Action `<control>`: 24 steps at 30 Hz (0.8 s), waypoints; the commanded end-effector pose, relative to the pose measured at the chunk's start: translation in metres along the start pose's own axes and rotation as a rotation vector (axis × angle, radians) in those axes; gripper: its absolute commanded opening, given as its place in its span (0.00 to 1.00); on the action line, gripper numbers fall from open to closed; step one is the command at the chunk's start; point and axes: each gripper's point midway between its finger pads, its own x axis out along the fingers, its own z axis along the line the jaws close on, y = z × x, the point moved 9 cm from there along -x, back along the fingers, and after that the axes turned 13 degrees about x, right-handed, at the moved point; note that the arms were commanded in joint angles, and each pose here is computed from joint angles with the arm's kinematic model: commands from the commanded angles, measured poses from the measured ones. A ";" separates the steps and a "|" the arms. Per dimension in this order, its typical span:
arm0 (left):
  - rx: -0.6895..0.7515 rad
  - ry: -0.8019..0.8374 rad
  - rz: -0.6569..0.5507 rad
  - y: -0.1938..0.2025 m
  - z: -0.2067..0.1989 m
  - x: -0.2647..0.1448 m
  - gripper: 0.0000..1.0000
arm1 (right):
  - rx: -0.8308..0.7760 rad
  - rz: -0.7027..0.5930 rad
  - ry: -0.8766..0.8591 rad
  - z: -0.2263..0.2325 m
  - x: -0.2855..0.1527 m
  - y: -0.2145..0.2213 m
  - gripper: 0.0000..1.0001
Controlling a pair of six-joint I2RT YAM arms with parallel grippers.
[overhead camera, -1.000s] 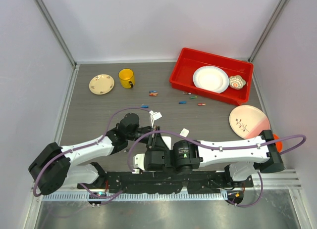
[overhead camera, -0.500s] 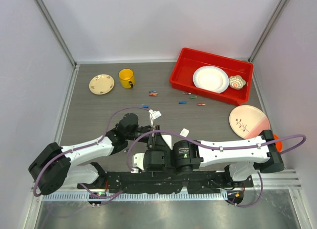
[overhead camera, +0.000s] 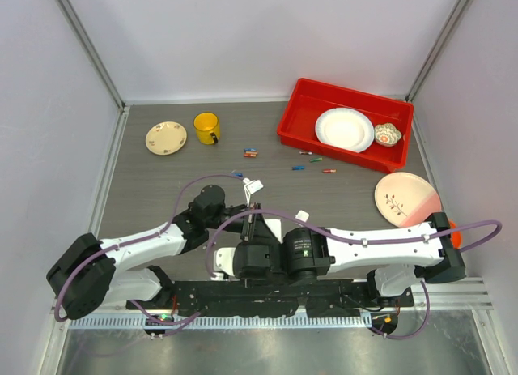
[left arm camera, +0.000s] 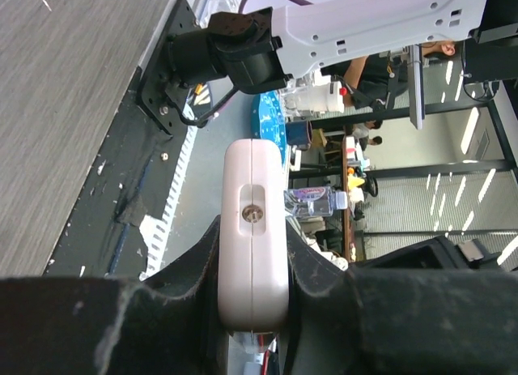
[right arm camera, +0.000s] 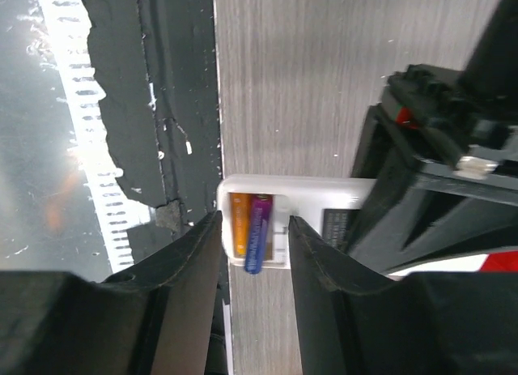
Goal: Load the batteries into the remote control
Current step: Load the battery into the remote control.
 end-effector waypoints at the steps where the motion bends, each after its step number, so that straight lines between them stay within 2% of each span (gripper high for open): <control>1: 0.031 0.044 0.005 0.000 -0.004 0.002 0.00 | 0.017 -0.110 0.058 -0.012 -0.024 -0.013 0.45; 10: 0.019 0.024 -0.014 -0.006 0.003 0.009 0.00 | 0.079 -0.227 0.109 -0.027 -0.063 -0.011 0.50; 13: 0.017 0.011 -0.031 -0.008 0.006 0.012 0.00 | 0.149 -0.333 0.133 -0.034 -0.078 -0.003 0.50; 14: 0.022 0.004 -0.049 -0.010 0.008 0.013 0.00 | 0.214 -0.405 0.157 -0.041 -0.091 0.003 0.51; 16: 0.028 -0.015 -0.083 -0.011 0.011 0.014 0.00 | 0.310 -0.507 0.198 -0.045 -0.089 0.005 0.52; 17: 0.050 -0.013 -0.115 -0.014 0.010 0.014 0.00 | 0.428 -0.578 0.291 -0.053 -0.091 0.006 0.54; 19: 0.060 -0.053 -0.191 -0.019 0.013 0.015 0.00 | 0.627 -0.751 0.372 -0.065 -0.093 0.015 0.56; 20: 0.082 -0.050 -0.231 -0.023 0.011 0.014 0.00 | 0.742 -0.820 0.423 -0.072 -0.094 0.020 0.60; 21: 0.083 -0.083 -0.292 -0.025 0.014 0.013 0.00 | 0.899 -0.943 0.418 -0.078 -0.094 0.031 0.61; 22: 0.089 -0.086 -0.331 -0.027 0.014 0.013 0.00 | 1.009 -1.006 0.451 -0.085 -0.092 0.037 0.63; 24: 0.105 -0.090 -0.446 -0.030 0.015 0.008 0.00 | 1.193 -1.119 0.401 -0.088 -0.077 0.049 0.70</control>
